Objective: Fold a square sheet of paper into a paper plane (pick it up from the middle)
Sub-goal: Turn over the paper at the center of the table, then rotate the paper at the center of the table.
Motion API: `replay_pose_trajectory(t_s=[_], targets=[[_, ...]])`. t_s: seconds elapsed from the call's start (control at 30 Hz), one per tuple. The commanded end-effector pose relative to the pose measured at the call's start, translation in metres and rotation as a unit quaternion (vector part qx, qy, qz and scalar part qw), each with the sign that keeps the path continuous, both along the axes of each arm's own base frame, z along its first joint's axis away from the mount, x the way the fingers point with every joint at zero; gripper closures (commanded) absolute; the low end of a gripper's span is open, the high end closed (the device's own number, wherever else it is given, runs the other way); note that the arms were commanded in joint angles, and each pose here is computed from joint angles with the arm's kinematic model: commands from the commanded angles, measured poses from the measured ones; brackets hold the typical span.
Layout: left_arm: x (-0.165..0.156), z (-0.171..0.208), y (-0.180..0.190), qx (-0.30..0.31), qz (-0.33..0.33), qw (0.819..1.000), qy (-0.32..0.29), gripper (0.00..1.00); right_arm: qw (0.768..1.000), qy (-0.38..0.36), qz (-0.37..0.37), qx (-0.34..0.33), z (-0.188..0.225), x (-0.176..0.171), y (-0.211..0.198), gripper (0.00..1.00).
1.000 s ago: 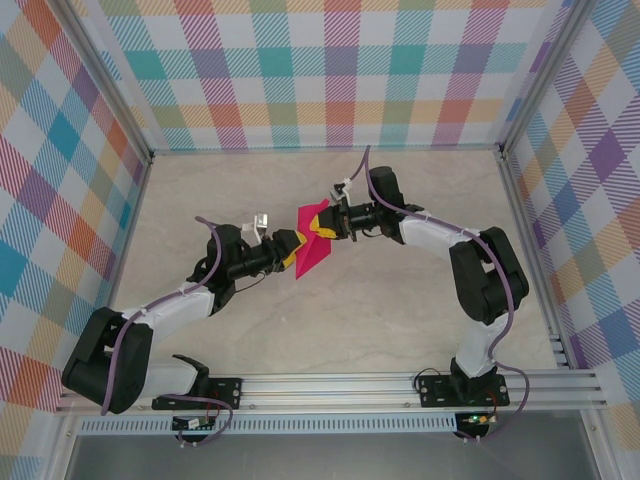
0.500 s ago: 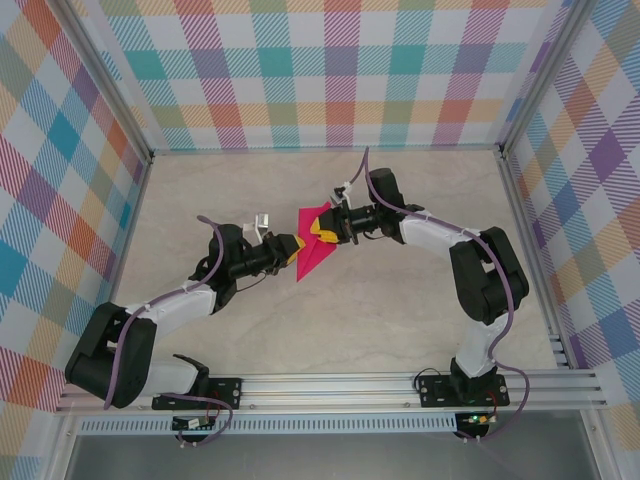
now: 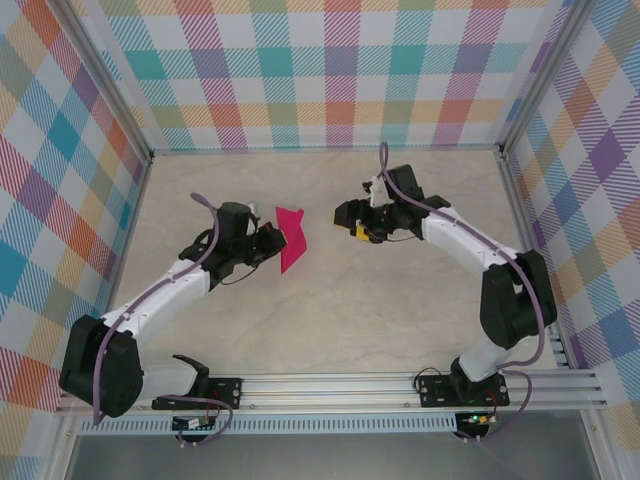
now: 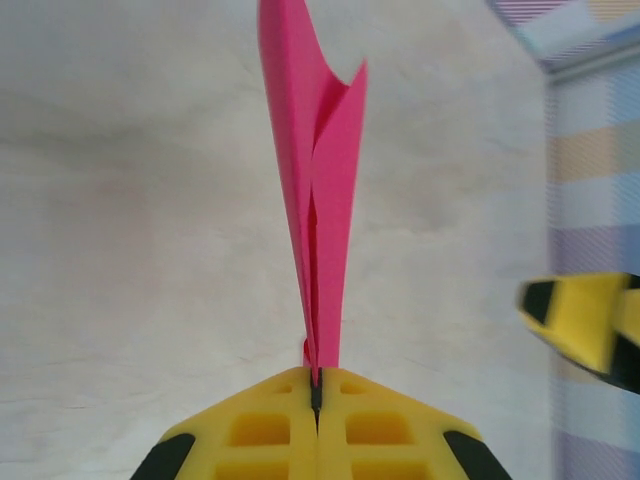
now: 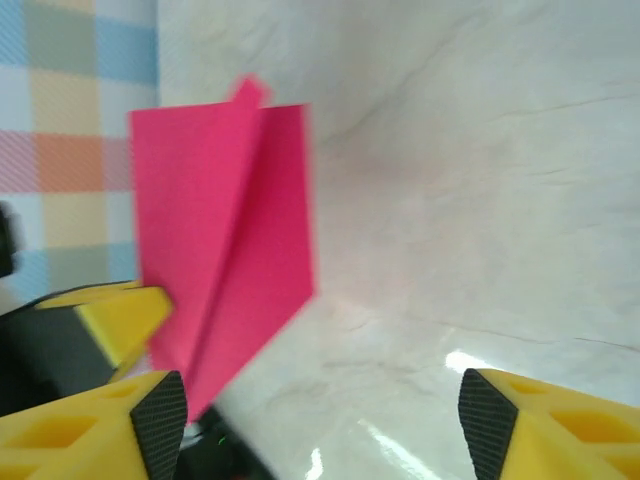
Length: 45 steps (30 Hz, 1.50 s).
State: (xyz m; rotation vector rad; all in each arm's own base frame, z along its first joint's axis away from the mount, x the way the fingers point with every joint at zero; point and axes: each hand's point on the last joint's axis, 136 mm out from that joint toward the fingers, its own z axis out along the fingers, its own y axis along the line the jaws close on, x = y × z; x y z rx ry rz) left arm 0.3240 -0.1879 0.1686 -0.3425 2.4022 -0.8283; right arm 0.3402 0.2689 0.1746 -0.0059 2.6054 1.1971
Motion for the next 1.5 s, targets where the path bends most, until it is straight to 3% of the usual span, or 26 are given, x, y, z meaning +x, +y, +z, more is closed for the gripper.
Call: replay_pose_trajectory(t_s=[0.0,0.13,0.27,0.37,0.47,0.53,0.6,0.77,0.87,1.0,1.1,1.23,1.47], targets=[[-0.026,-0.023,0.070,0.265,0.034,0.963,0.041,0.96,0.993,-0.026,-0.050,-0.100,-0.022,0.000,-0.036,0.18],[-0.025,-0.019,0.100,0.421,0.065,0.903,0.051,0.96,0.992,-0.040,-0.062,-0.099,-0.023,-0.003,-0.042,0.08],[-0.017,-0.019,0.099,0.529,0.070,0.844,0.058,0.96,0.990,-0.043,-0.078,-0.111,-0.029,-0.004,-0.050,0.04],[-0.009,-0.032,0.083,0.574,0.056,0.814,0.068,0.95,0.986,-0.041,-0.094,-0.128,-0.033,-0.006,-0.058,0.03],[-0.001,-0.053,0.055,0.585,0.032,0.807,0.077,0.94,0.982,-0.039,-0.116,-0.146,-0.038,-0.008,-0.069,0.03],[0.003,-0.071,0.036,0.570,0.015,0.817,0.088,0.91,0.978,-0.036,-0.131,-0.156,-0.042,-0.011,-0.077,0.03],[0.004,-0.092,0.016,0.536,-0.006,0.838,0.101,0.85,0.976,-0.034,-0.140,-0.162,-0.045,-0.013,-0.082,0.03],[0.005,-0.116,-0.030,0.407,-0.040,0.906,0.113,0.71,0.974,-0.031,-0.152,-0.167,-0.049,-0.019,-0.091,0.03],[0.005,-0.110,-0.060,0.308,-0.081,0.942,0.108,0.59,0.979,-0.038,-0.131,-0.151,-0.047,-0.022,-0.083,0.06],[0.004,-0.077,-0.078,0.189,-0.111,0.972,0.087,0.46,0.986,-0.056,-0.095,-0.123,-0.042,-0.025,-0.065,0.10],[0.006,-0.051,-0.064,0.134,-0.091,0.984,0.072,0.37,0.988,-0.055,-0.075,-0.119,-0.040,-0.027,-0.045,0.11],[0.008,-0.040,-0.010,0.105,-0.011,0.992,0.072,0.28,0.994,-0.052,-0.016,-0.098,-0.044,-0.038,0.011,0.12],[-0.012,-0.055,0.100,0.110,0.144,0.979,0.097,0.12,0.993,-0.054,0.083,-0.066,-0.050,-0.062,0.113,0.14]])
